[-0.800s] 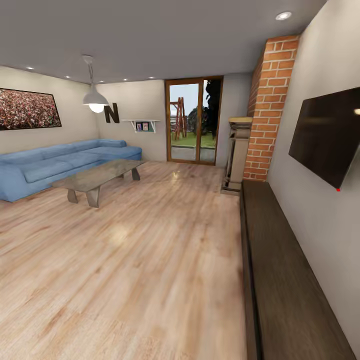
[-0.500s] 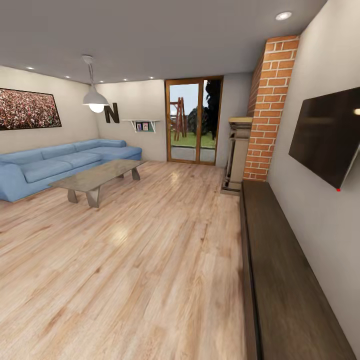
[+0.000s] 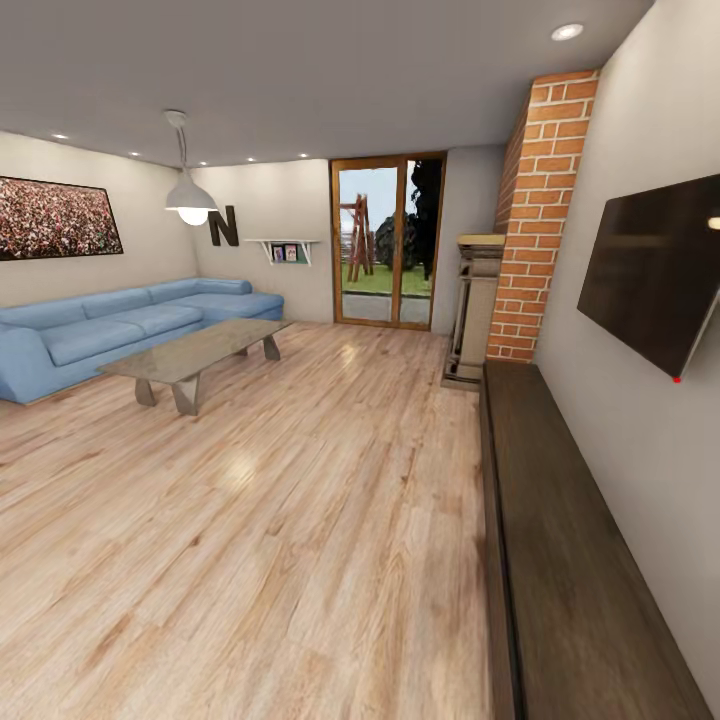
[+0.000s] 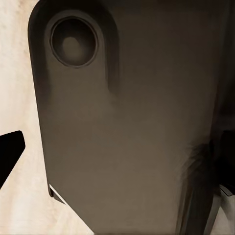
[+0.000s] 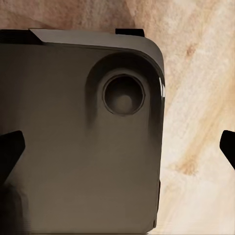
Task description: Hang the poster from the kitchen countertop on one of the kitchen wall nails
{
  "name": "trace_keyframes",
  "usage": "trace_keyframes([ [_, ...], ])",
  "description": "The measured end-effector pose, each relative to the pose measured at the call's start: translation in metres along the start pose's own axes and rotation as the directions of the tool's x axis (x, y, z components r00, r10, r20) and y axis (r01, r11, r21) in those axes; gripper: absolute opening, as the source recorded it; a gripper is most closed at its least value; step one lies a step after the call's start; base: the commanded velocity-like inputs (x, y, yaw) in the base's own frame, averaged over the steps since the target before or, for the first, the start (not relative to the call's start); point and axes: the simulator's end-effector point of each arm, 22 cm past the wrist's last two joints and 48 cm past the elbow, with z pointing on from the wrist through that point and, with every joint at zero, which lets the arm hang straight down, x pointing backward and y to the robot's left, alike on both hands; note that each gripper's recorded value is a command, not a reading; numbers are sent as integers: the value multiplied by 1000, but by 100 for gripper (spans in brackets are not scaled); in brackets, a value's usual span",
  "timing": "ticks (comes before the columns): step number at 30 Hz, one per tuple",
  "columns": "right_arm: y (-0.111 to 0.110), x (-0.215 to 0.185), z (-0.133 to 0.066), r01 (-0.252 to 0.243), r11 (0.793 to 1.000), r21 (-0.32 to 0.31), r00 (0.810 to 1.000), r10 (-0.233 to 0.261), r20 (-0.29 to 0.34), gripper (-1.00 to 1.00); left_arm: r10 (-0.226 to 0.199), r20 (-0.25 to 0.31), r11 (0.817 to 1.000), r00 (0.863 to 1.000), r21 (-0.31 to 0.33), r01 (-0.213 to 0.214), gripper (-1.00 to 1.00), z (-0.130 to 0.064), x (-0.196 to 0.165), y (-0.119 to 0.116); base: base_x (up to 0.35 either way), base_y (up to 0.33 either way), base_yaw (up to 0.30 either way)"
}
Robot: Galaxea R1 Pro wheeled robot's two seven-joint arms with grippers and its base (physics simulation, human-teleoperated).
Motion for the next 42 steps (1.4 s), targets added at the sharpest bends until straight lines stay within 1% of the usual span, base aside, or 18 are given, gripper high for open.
trace_keyframes([
  [2,-8,-15,0,-1,1000,11,1000,0,26,100,-2,13,1000,1000,6,2,100,0,-1,-6,0,0,0],
  [7,-30,-57,-2,-2,999,39,994,-2,110,100,-2,48,1000,999,9,2,100,-1,-11,-9,0,0,0],
  [12,-35,-99,-6,-2,999,45,981,-6,194,100,-6,79,1000,997,6,6,100,-1,-24,-6,0,0,0],
  [13,-35,-154,-17,-4,999,46,946,-11,324,100,-7,146,1000,989,0,7,100,-4,-56,-2,0,0,5],
  [14,-35,-239,-47,-4,999,47,869,-19,494,100,-6,284,1000,959,-3,7,100,-17,-123,1,0,0,41],
  [15,-34,-301,-81,-4,999,48,785,-27,618,100,-4,468,1000,884,-7,8,100,-50,-211,4,0,0,106],
  [16,-34,-297,-79,-4,999,48,791,-26,612,100,-2,547,1000,837,-10,9,100,-71,-250,6,0,0,164],
  [17,-34,-298,-79,-5,999,48,790,-26,613,100,-2,532,1000,847,-12,10,100,-67,-243,8,0,0,209],
  [23,-35,-299,-80,-6,999,49,787,-26,616,100,4,532,1000,846,-24,11,100,-67,-243,17,0,0,262],
  [39,-35,-299,-80,-4,999,50,787,-27,616,100,5,532,1000,846,-26,11,100,-67,-243,18,0,0,287],
  [41,-34,-299,-80,-3,999,49,789,-28,614,100,5,532,1000,846,-27,11,100,-67,-243,18,0,0,100],
  [42,-35,-291,-75,-1,999,50,800,-30,599,100,5,532,1000,846,-27,11,100,-67,-243,18,0,0,25],
])
